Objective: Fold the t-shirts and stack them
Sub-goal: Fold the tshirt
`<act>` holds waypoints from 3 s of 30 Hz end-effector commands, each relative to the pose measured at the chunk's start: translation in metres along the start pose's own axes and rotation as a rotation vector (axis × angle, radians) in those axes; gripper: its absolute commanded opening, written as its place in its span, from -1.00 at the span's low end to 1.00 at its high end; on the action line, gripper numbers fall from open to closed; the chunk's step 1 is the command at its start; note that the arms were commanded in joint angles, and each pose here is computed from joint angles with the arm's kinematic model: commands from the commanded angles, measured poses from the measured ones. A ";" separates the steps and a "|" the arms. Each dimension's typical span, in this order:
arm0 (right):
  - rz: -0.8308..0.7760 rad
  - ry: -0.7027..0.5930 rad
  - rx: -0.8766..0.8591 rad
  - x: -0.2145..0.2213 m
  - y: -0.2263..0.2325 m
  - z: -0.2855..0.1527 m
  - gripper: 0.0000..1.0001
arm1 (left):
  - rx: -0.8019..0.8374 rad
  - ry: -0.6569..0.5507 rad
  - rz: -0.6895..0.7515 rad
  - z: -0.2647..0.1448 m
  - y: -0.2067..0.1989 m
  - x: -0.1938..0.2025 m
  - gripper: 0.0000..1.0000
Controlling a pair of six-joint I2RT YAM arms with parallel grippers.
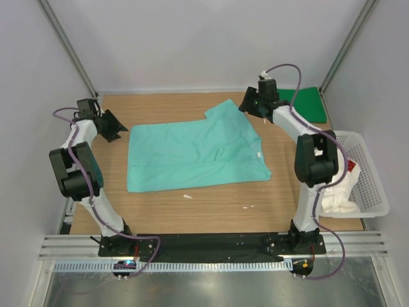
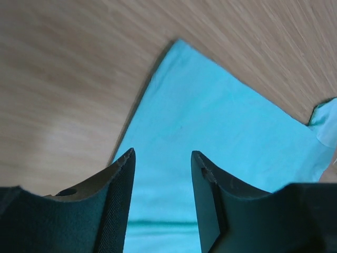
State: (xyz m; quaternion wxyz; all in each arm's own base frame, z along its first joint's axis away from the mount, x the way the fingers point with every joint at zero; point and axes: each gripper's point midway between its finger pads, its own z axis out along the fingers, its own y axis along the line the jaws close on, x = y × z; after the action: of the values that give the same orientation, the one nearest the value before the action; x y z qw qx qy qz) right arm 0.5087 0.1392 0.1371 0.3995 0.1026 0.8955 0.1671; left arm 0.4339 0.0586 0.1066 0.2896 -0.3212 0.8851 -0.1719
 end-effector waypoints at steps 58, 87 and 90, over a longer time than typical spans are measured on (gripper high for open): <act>-0.291 0.106 -0.128 0.013 -0.001 0.173 -0.73 | 0.143 0.041 0.272 0.137 -0.039 -0.025 -0.99; -0.202 -0.072 -0.148 -0.086 0.031 0.078 -0.98 | 0.122 -0.045 0.258 0.073 -0.068 -0.055 -1.00; -0.180 -0.048 -0.143 -0.079 0.031 0.071 -0.98 | 0.113 -0.044 0.251 0.063 -0.069 -0.054 -1.00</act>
State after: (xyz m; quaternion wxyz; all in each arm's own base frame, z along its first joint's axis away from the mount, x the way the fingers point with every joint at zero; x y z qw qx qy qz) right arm 0.6252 0.1567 0.1098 0.4188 -0.0087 0.8909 0.1759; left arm 0.5439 0.0366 0.0748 0.3216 -0.1941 0.9088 -0.1815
